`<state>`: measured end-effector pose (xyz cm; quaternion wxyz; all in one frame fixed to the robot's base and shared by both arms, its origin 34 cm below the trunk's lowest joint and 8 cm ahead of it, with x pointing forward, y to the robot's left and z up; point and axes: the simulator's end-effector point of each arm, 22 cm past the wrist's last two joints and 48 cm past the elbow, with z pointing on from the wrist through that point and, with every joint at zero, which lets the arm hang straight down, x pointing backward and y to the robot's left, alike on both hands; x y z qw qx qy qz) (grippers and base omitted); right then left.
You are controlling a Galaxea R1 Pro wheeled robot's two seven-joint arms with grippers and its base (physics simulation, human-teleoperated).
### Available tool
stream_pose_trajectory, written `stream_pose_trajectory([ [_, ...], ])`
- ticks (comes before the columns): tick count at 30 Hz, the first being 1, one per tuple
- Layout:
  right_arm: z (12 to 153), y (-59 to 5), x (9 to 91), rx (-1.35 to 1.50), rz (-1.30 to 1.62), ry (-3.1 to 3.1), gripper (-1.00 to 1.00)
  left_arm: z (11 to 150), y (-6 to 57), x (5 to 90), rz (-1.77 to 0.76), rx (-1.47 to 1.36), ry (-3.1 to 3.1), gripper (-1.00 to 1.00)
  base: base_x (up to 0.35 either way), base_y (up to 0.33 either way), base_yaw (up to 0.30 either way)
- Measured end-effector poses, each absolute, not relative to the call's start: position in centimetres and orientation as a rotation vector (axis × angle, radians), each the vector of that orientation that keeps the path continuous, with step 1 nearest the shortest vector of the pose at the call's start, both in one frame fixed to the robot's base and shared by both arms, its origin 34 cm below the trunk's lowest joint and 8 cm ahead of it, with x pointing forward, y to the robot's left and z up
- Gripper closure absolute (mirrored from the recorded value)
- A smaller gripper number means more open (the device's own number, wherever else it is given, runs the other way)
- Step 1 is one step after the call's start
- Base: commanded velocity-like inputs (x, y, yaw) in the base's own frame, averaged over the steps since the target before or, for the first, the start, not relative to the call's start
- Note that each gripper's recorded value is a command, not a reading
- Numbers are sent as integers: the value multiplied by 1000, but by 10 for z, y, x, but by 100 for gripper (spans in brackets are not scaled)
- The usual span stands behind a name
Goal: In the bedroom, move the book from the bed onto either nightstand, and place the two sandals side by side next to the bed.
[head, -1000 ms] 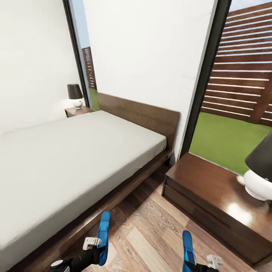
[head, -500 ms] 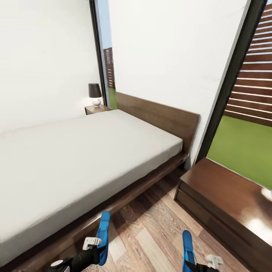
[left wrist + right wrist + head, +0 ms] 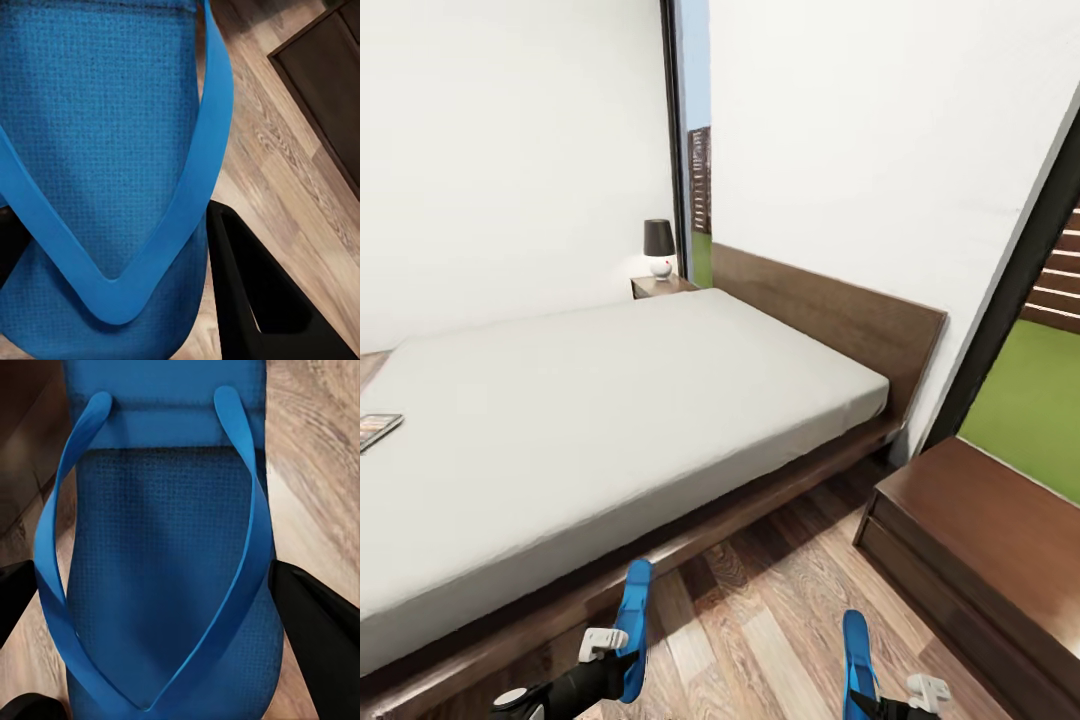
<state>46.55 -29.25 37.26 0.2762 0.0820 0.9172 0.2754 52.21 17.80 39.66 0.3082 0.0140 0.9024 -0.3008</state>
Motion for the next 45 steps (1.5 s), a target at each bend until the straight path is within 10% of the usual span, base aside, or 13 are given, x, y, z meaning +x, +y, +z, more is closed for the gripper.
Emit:
stream_pose_trajectory([
  [45, 373, -293, 466, 219, 739, 2462, 100, 397, 178, 522, -796, 37, 2386, 100, -37, 0, 261],
])
